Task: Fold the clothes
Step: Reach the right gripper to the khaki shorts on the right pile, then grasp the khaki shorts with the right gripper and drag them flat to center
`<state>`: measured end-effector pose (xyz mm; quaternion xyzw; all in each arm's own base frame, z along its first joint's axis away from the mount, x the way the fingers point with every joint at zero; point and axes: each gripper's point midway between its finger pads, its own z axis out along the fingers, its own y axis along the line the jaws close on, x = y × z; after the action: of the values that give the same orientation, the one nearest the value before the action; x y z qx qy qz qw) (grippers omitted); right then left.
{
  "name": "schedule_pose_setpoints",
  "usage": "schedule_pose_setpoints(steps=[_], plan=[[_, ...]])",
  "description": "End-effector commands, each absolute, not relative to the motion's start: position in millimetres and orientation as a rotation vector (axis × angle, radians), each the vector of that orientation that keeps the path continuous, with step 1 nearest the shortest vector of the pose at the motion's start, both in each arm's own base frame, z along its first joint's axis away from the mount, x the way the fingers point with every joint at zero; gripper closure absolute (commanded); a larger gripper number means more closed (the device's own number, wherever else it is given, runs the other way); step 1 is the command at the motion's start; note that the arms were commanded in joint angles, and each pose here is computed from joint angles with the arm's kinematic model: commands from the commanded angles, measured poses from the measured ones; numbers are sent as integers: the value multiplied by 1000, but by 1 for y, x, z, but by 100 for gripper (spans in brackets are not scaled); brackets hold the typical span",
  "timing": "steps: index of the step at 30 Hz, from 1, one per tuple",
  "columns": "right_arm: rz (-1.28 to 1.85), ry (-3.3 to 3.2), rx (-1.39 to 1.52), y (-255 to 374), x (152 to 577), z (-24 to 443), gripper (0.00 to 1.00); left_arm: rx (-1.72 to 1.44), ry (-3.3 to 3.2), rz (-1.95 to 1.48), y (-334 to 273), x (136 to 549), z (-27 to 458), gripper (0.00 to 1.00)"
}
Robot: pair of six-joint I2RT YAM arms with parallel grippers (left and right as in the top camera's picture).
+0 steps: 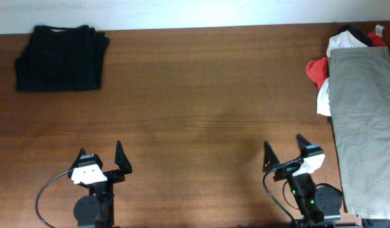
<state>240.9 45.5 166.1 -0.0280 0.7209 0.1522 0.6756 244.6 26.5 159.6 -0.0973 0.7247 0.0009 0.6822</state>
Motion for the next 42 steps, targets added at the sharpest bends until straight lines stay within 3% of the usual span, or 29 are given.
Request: schedule_pose_setpoints(steps=[1,4,9,14,17,20,25,30,32,37,39,41,42], plan=[[768,1623,0,83,226,175,1,-224,1625,23,30,244,159,0],[906,1412,-21,90,215,231,1,-224,1625,23,30,244,159,0],[590,1311,5,57,226,310,1,-224,1625,23,30,244,159,0],[-22,1742,211,-20,349,346,1,-224,1625,23,30,244,159,0],[-302,2115,173,-71,442,309,1,-224,1625,23,30,244,159,0],[-481,2258,245,-123,486,246,1,-224,1625,23,30,244,159,0],[-820,2375,216,-205,513,143,1,-224,1625,23,30,244,159,0],[-859,2446,135,-226,531,55,1,-224,1625,23,30,244,159,0],[-865,2452,158,-237,529,42,0,-224,1625,23,30,244,159,1],[-838,2413,172,-243,536,45,17,-224,1625,23,30,244,159,0],[-839,2410,174,-243,536,45,32,-224,1625,23,30,244,159,0],[-834,2397,189,-243,538,47,39,-224,1625,23,30,244,159,1],[-835,2396,190,-243,538,47,50,-224,1625,23,30,244,159,0]])
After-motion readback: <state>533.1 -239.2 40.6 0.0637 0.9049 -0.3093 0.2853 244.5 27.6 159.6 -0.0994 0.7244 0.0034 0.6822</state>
